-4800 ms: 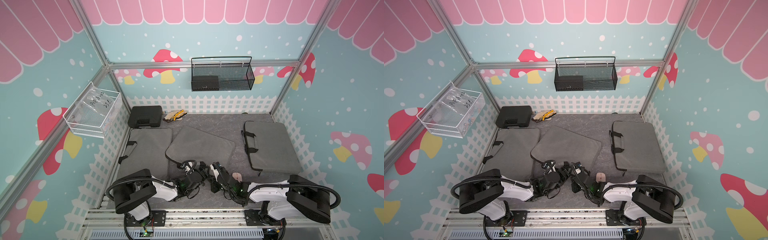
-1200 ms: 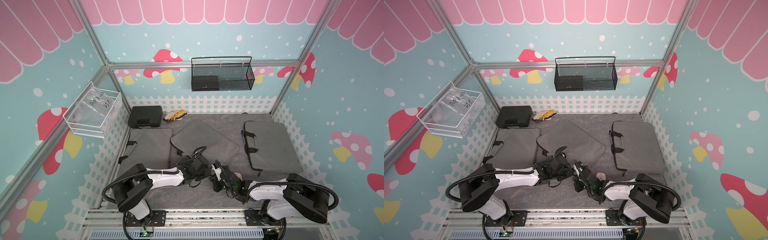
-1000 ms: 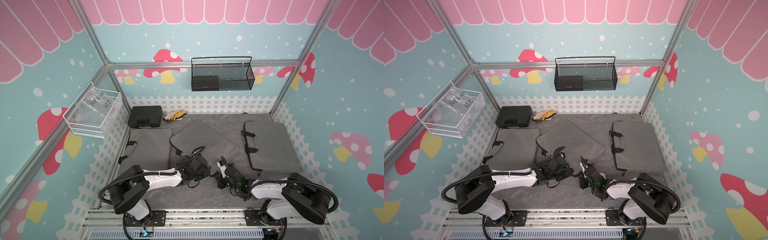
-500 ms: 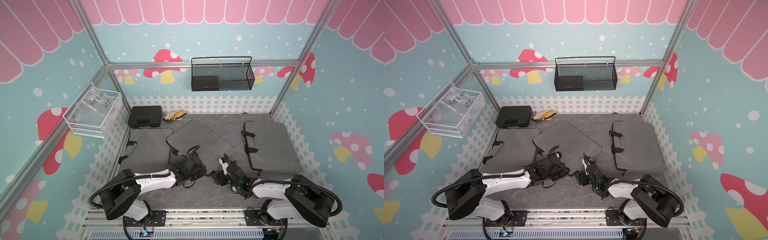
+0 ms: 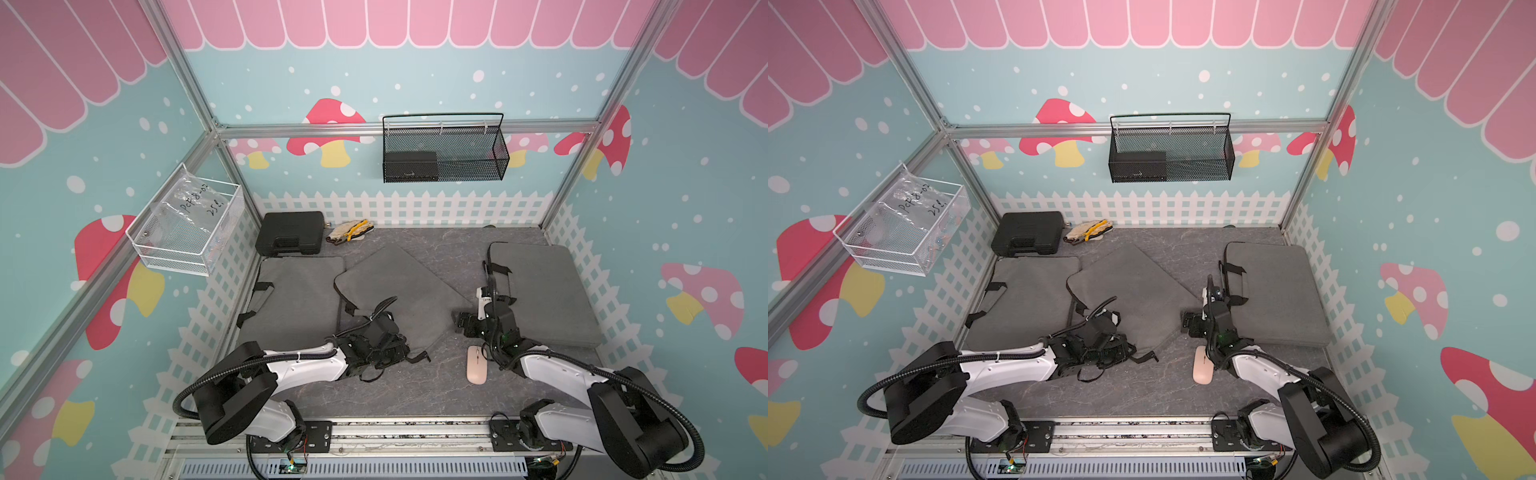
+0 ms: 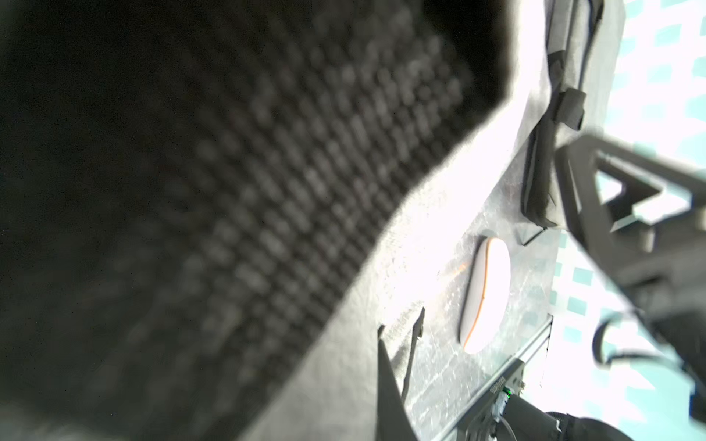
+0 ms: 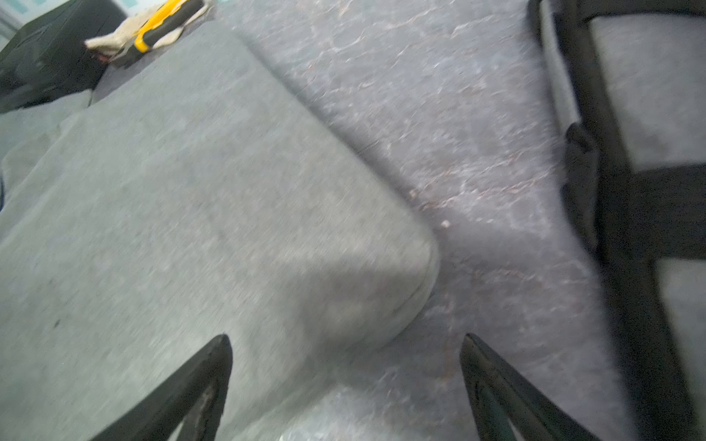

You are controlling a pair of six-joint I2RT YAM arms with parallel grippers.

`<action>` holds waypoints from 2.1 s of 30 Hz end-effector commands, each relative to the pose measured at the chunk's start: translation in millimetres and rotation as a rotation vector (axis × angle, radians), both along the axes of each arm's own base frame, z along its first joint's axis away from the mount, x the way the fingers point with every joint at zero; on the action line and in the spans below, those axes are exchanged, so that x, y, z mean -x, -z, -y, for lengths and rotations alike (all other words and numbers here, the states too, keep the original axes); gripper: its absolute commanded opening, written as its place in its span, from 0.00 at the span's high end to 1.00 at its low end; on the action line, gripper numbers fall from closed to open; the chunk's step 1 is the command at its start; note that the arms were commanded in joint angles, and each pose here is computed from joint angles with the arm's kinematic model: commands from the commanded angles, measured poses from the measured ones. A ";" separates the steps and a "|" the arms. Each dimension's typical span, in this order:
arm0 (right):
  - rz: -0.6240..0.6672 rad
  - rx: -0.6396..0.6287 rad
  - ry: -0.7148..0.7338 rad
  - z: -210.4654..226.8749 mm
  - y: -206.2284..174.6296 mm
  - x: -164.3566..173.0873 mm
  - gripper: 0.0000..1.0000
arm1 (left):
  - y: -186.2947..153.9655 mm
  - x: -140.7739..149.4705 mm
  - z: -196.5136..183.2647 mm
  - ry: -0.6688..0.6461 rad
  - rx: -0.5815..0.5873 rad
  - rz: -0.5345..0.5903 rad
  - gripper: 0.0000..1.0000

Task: Put the mouse into the laptop bag
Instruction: Adjust the zippered laptop bag at the center of the board.

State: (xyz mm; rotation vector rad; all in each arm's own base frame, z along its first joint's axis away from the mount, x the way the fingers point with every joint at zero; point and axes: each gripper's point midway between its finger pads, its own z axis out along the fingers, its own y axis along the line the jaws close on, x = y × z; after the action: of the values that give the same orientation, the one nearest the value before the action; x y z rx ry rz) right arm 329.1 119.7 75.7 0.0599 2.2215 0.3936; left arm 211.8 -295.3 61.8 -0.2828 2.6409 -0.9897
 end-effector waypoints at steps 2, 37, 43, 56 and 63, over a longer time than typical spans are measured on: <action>-0.040 0.014 -0.042 -2.0 11.4 -29.6 0.07 | -10.8 5.7 -6.0 0.028 -0.004 0.036 0.81; -0.081 -0.157 -0.319 -87.2 21.4 86.7 0.28 | -3.6 -74.7 -135.2 -0.308 -0.196 0.034 0.27; -0.103 -0.171 -0.361 -104.5 31.4 88.9 0.27 | -1.4 -99.0 -156.9 -0.336 -0.191 0.000 0.28; -0.124 -0.162 -0.455 -158.6 37.4 86.8 0.25 | -46.9 -112.4 -201.1 -0.443 -0.333 0.056 0.22; -0.088 -0.153 -0.438 -158.3 25.6 81.7 0.19 | -86.5 -95.9 -215.4 -0.532 -0.269 0.193 0.22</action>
State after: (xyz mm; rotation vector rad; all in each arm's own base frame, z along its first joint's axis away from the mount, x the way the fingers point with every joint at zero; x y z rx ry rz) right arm 244.6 272.4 36.7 -0.3434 2.3161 0.7990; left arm 317.5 -92.8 142.2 -0.7088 2.3422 -0.4970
